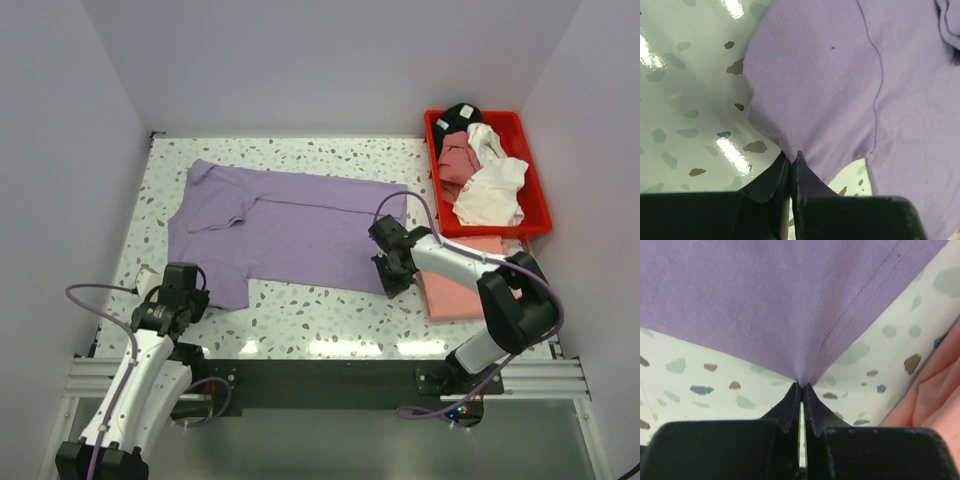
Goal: Fold and stack the t-shirts
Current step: Fold the tshirt
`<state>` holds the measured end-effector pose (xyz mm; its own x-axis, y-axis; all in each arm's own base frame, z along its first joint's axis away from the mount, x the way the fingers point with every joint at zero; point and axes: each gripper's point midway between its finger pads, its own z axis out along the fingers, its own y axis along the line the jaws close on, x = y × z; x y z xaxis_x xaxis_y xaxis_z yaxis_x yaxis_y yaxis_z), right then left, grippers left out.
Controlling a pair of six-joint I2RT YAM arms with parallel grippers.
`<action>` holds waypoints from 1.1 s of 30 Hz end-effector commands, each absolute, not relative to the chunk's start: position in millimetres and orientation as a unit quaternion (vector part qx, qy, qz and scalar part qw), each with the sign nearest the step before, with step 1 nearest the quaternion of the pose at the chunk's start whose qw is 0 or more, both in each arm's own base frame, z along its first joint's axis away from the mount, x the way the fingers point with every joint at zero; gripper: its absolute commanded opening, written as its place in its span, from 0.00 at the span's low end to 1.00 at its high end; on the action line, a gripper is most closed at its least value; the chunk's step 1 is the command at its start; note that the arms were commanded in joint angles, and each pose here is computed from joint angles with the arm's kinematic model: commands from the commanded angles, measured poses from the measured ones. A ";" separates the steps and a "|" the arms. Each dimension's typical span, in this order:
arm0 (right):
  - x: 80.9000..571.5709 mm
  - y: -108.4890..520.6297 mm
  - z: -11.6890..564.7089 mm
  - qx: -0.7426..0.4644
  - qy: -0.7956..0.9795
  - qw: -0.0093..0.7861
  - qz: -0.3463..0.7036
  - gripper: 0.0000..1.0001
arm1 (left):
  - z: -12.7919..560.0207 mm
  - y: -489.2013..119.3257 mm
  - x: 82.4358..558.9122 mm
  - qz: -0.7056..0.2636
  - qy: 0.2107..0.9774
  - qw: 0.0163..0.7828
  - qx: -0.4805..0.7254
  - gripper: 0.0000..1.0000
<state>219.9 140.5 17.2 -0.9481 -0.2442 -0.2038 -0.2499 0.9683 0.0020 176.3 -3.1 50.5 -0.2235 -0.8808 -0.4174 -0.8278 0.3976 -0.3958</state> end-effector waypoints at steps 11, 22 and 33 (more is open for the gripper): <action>179.0 125.9 46.2 -0.105 0.991 0.077 0.010 0.00 | 77.8 -4.3 153.3 -0.063 0.748 0.288 -0.594 0.00; 173.5 126.4 58.1 -0.120 0.989 0.079 0.023 0.00 | 124.9 12.1 147.2 -0.076 0.713 0.354 -0.600 0.00; 197.5 135.3 77.6 -0.119 0.985 0.119 0.025 0.00 | 116.9 4.6 178.3 -0.069 0.740 0.349 -0.570 0.00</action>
